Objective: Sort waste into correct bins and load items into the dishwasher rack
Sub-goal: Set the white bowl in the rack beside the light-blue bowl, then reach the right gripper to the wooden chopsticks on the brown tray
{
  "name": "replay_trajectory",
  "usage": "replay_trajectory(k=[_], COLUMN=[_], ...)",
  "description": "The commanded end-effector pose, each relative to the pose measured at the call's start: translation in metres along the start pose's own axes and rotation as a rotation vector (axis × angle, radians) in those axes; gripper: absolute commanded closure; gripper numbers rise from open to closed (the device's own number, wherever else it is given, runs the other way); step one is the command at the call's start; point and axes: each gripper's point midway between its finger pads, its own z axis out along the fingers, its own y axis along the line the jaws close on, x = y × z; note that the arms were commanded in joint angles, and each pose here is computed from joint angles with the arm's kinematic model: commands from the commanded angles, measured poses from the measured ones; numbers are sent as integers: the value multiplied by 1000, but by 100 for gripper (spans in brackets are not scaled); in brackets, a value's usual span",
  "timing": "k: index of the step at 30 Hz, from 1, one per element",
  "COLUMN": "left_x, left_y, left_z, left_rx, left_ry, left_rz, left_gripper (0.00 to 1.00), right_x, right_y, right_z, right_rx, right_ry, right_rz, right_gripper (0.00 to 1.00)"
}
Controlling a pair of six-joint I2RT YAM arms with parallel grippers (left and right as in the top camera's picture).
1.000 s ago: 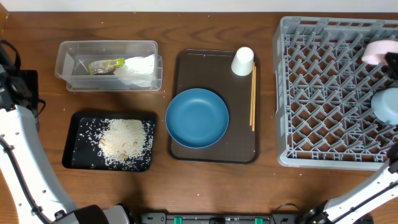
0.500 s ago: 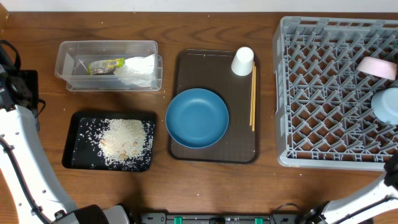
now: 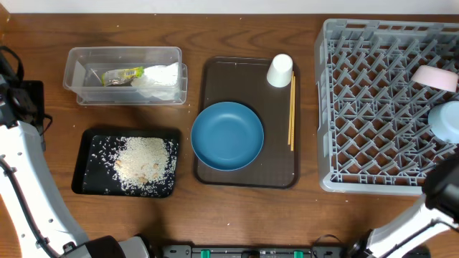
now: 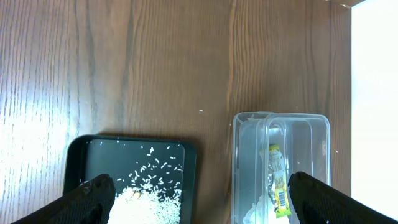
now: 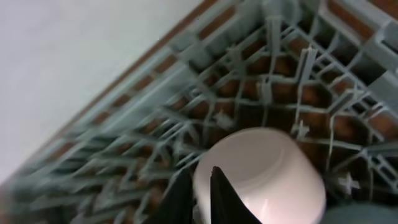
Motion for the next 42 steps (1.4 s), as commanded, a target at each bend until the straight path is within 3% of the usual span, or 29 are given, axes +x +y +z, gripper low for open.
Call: replay_trajectory(k=[1, 8, 15, 21, 25, 28, 30, 32, 34, 36, 42], left_x=[-2, -2, -2, -2, -2, -2, -2, -2, -2, -2, -2], left_y=[2, 2, 2, 2, 2, 2, 2, 2, 2, 2, 2], left_z=[2, 2, 2, 2, 2, 2, 2, 2, 2, 2, 2], left_rx=[-14, -14, -14, -14, -14, -14, -14, -14, -14, -14, -15], left_ry=[-9, -9, -8, -8, -8, -8, -8, -8, -8, -8, -8], left_rz=[10, 10, 10, 10, 10, 10, 10, 10, 10, 10, 10], left_gripper=[8, 8, 8, 8, 8, 8, 8, 8, 8, 8, 8], right_x=[11, 24, 44, 50, 34, 28, 31, 37, 41, 49, 128], right_y=[-19, -1, -47, -46, -23, 31, 80, 135, 170, 192, 227], right_z=[31, 47, 32, 7, -25, -57, -84, -123, -149, -161, -144], right_rx=[196, 185, 433, 453, 381, 131, -122, -413, -573, -616, -438], right_ry=[-17, 1, 79, 125, 77, 67, 85, 112, 106, 107, 250], right_rz=[-66, -114, -130, -133, -125, -117, -119, -142, -188, -228, -363], right_gripper=[91, 90, 99, 99, 99, 98, 92, 55, 52, 51, 42])
